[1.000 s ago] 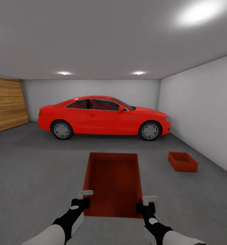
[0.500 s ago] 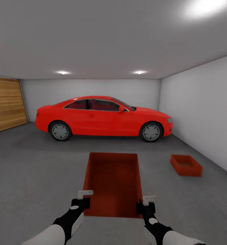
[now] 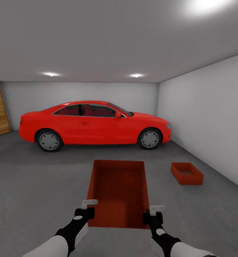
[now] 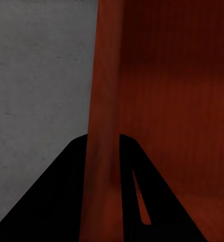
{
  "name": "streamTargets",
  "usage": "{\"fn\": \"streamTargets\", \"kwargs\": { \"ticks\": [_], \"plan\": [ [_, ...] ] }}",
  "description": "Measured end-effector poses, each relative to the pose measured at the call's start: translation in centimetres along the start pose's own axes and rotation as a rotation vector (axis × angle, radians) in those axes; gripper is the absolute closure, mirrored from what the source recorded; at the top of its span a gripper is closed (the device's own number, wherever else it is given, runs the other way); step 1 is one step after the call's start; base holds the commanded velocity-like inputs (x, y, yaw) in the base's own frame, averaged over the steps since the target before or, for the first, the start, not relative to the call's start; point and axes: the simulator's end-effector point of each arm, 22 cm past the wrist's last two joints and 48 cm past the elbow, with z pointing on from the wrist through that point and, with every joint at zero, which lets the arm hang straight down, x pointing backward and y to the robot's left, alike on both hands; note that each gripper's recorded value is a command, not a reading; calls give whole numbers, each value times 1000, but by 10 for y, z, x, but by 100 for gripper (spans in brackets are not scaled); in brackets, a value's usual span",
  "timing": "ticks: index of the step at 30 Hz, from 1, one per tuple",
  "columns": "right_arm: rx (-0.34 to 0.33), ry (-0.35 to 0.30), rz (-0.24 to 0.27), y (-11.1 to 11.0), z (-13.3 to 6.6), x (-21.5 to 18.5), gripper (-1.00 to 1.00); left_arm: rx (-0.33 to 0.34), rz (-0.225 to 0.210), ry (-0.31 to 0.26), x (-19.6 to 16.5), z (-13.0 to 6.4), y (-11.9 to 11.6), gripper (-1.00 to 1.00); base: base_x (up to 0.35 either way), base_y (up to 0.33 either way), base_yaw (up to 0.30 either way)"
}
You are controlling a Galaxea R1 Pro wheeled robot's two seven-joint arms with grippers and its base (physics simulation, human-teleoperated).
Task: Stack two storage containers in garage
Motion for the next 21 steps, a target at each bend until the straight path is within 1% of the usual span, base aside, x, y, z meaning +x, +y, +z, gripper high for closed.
{"fn": "streamTargets", "kwargs": {
  "ticks": [7,21],
  "plan": [
    [0,1,0,0,0,0,100,0,0,1,0,0,0,100,321,41,-283],
    [0,1,0,0,0,0,100,0,0,1,0,0,0,100,321,120,-284]
  ]
}}
